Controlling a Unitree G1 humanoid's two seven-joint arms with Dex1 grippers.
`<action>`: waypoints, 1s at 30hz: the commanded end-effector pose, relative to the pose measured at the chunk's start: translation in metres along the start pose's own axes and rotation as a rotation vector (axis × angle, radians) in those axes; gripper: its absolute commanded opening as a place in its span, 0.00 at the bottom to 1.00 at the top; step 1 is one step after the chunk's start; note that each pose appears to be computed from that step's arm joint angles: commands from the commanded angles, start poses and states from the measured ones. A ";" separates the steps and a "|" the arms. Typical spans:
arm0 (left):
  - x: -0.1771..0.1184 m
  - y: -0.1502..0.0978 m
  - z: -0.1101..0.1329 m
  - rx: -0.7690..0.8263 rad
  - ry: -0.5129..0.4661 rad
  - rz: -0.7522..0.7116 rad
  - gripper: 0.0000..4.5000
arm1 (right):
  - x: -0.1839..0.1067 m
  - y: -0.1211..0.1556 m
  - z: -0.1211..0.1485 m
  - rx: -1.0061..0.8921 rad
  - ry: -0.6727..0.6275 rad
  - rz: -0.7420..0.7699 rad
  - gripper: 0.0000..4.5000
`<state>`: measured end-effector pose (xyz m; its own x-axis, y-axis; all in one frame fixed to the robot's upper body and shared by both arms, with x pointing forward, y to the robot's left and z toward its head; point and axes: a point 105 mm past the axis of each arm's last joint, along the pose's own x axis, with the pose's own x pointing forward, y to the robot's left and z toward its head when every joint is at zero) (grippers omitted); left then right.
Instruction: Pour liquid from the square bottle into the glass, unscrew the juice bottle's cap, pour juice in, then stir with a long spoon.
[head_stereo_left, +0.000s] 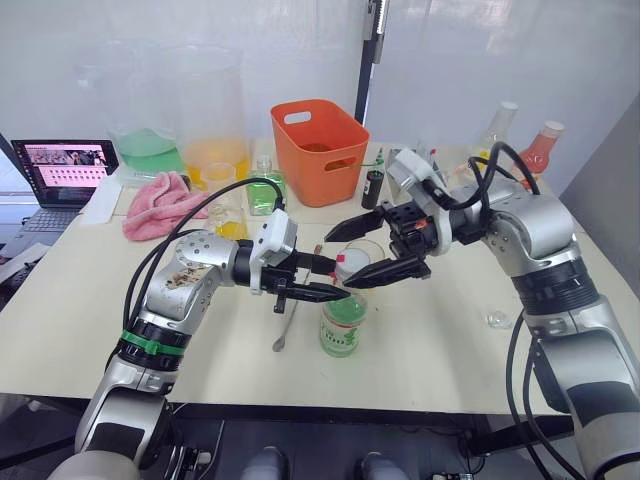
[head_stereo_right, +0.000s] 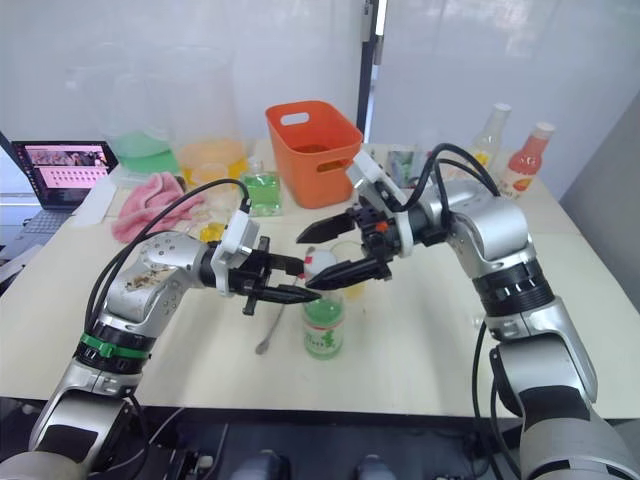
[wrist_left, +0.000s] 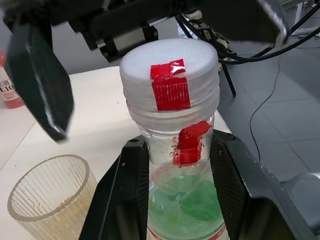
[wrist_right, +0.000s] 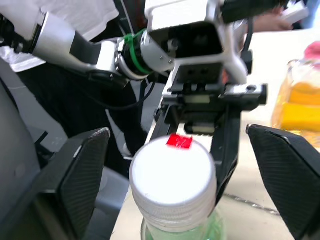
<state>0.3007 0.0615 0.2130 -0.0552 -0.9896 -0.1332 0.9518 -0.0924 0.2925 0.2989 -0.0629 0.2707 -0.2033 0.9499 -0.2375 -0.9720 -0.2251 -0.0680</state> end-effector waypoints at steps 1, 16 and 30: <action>-0.001 0.003 0.000 0.015 0.029 0.014 0.34 | -0.004 0.006 0.017 -0.063 -0.039 -0.013 0.99; -0.005 0.002 -0.005 0.015 0.028 0.035 0.34 | -0.002 0.042 0.018 -0.065 -0.046 -0.534 0.99; -0.006 0.002 -0.006 0.012 0.026 0.034 0.34 | 0.007 0.050 0.002 0.056 -0.103 -0.754 0.99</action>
<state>0.3008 0.0644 0.2116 -0.0471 -0.9909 -0.1261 0.9498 -0.0836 0.3014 0.2528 -0.0674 0.2617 0.5082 0.8576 -0.0789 -0.8601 0.5008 -0.0971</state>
